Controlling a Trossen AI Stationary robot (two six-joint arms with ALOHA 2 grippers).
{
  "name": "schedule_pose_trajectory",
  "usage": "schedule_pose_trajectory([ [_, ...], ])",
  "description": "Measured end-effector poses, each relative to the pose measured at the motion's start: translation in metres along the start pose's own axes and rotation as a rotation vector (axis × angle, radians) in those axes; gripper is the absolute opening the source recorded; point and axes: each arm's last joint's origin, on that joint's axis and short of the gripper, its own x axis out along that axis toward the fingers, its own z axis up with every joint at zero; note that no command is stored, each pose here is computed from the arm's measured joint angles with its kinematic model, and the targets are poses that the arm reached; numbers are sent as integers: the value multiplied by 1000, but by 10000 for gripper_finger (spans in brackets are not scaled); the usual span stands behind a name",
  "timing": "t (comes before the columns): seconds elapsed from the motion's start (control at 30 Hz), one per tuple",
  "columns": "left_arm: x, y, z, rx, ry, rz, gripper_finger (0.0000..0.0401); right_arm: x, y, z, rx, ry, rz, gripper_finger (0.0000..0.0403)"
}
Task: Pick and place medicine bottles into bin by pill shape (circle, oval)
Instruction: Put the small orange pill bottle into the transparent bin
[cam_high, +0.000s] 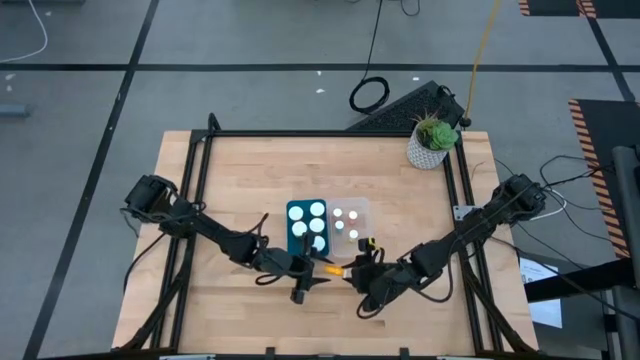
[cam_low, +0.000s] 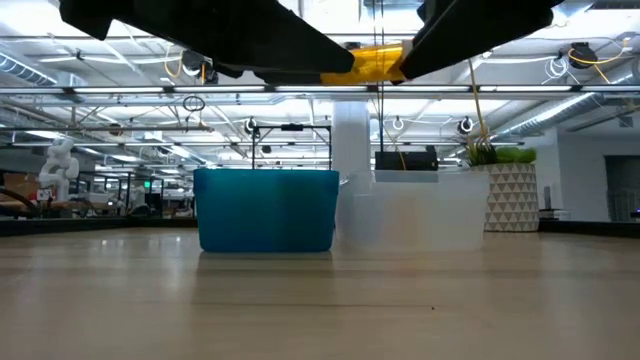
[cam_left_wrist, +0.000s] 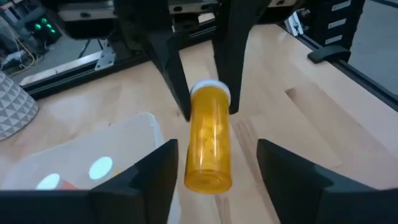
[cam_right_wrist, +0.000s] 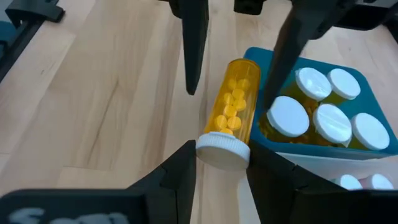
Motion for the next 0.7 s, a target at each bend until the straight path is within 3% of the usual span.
schedule_pose_trajectory([
  [0.27,0,0,0,1,6,11,133,1,-1,1,1,-3,-2,121],
  [0.47,-1,1,0,1,11,19,103,1,-2,1,14,-8,-33,127],
  [0.7,-19,7,14,-38,23,57,115,-1,-4,2,21,-44,-173,212],
])
